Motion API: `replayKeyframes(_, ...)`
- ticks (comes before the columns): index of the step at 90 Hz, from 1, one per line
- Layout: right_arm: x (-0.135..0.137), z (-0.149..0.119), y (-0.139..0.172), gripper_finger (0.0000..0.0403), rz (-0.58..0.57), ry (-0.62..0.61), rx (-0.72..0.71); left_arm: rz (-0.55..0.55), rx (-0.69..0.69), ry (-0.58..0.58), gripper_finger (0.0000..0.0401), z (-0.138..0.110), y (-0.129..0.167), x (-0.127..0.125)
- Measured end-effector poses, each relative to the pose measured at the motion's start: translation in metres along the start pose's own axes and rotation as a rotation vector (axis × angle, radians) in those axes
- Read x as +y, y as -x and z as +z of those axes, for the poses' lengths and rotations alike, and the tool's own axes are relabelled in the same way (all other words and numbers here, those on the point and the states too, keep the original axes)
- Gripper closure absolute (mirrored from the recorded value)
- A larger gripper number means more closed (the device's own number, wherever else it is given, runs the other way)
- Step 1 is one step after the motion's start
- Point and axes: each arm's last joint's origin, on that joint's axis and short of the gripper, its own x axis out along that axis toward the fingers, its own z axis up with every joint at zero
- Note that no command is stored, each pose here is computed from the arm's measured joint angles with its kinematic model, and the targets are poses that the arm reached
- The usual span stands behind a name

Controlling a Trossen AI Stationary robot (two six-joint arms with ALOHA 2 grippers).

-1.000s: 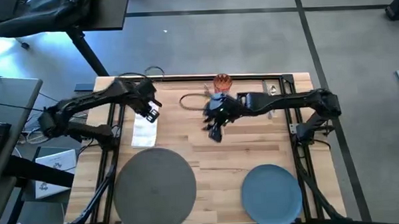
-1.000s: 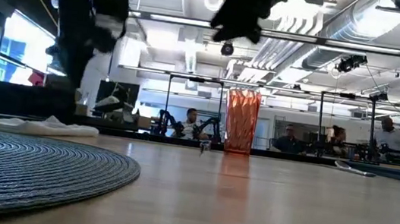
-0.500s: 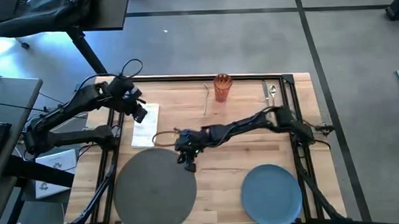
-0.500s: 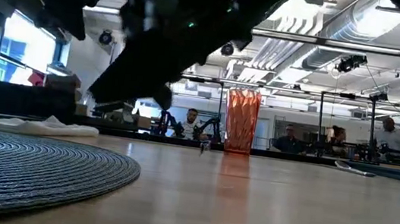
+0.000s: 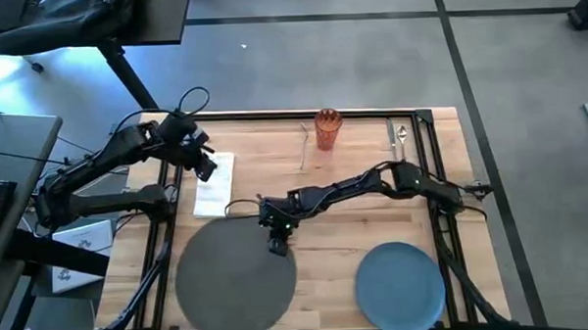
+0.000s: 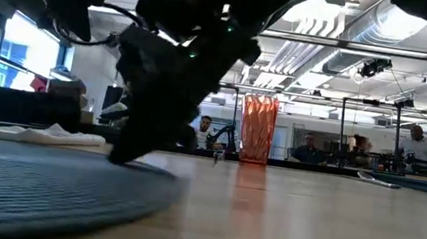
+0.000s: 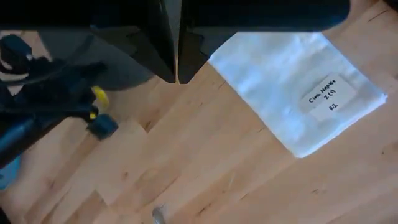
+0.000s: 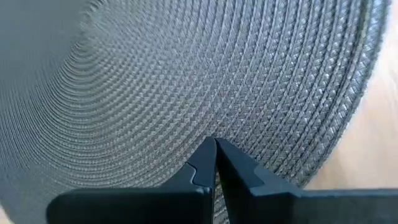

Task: Set table place
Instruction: Move the gray mat to the center of the table, then put the blue plate on the gray mat

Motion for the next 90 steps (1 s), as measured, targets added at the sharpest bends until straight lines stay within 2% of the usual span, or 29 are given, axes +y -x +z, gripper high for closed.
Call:
replayKeyframes(20,-0.006,-0.023,0.036,0.0403,-0.289,-0.016,0.192,-0.002,-0.002,-0.001,0.0396,0.000,0.000,0.000)
replayKeyframes(37,-0.016,-0.045,0.053,0.0403,-0.460,-0.017,0.421,0.000,-0.001,-0.002,0.0396,0.000,0.000,0.000)
replayKeyframes(50,-0.012,-0.049,0.080,0.0403,-0.489,-0.071,0.448,0.000,-0.002,-0.011,0.0396,0.000,0.000,0.000)
replayKeyframes(70,0.014,-0.052,0.137,0.0403,-0.533,-0.102,0.253,0.000,-0.001,-0.030,0.0396,0.000,0.000,0.000)
replayKeyframes(82,0.022,-0.088,0.156,0.0403,-0.544,-0.196,0.241,0.001,0.008,-0.035,0.0396,-0.001,-0.001,0.000)
replayKeyframes(90,0.025,-0.123,0.164,0.0402,-0.439,-0.211,0.302,-0.007,0.011,-0.057,0.0396,-0.002,-0.001,-0.002)
